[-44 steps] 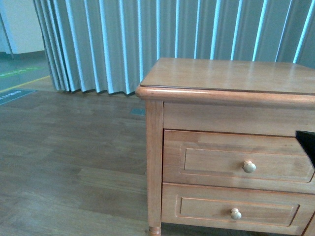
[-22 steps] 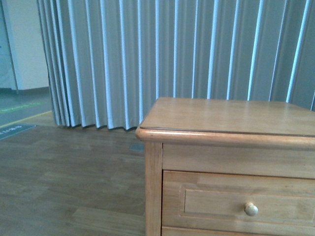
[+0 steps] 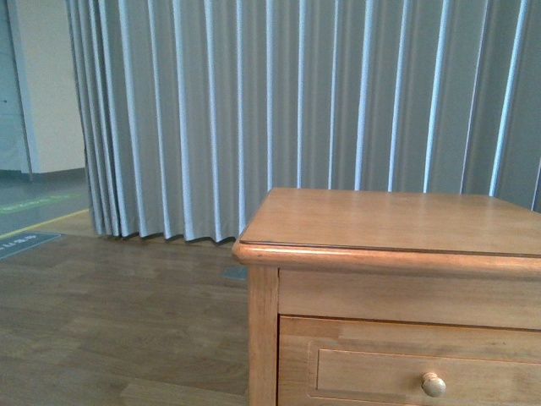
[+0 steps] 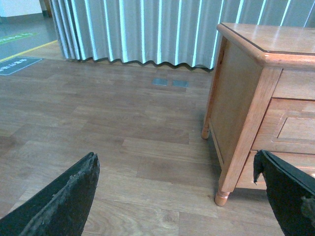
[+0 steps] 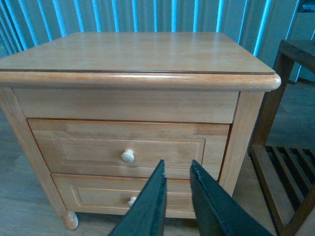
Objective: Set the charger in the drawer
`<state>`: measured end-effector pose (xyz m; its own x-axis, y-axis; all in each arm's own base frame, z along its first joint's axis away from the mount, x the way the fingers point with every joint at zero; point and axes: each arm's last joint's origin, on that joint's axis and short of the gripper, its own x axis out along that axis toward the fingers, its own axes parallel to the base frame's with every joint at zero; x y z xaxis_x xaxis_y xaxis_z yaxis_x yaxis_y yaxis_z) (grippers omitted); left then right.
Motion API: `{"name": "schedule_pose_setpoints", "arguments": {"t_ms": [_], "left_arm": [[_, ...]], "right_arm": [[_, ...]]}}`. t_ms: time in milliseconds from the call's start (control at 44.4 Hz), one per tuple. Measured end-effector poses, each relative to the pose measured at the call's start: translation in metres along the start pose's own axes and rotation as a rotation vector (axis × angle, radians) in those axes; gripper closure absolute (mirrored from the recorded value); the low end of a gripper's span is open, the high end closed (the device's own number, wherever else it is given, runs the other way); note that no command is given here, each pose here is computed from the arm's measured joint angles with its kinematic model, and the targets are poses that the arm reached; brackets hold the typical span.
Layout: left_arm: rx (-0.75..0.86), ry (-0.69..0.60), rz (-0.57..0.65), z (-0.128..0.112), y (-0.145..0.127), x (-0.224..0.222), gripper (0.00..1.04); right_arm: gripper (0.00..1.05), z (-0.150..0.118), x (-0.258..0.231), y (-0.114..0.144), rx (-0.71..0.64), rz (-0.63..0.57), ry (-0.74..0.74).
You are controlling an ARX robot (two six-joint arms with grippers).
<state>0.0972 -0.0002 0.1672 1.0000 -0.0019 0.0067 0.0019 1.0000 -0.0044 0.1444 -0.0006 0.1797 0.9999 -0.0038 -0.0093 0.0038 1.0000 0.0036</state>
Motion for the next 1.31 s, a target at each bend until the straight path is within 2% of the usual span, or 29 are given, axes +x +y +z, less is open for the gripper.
{"name": "schedule_pose_setpoints", "arguments": {"t_ms": [113, 338, 1240, 1307], "left_arm": [[0.0, 0.0, 0.0, 0.0, 0.0, 0.0, 0.06], [0.0, 0.0, 0.0, 0.0, 0.0, 0.0, 0.06], [0.0, 0.0, 0.0, 0.0, 0.0, 0.0, 0.06], [0.0, 0.0, 0.001, 0.0, 0.0, 0.0, 0.06]], "right_arm": [[1.04, -0.002, -0.005, 0.0, -0.004, 0.001, -0.003], [1.03, -0.013, -0.015, 0.0, -0.003, 0.001, -0.01], [1.03, -0.012, -0.037, 0.0, -0.003, 0.001, -0.017], [1.03, -0.017, -0.044, 0.0, -0.003, 0.002, 0.016]]}}
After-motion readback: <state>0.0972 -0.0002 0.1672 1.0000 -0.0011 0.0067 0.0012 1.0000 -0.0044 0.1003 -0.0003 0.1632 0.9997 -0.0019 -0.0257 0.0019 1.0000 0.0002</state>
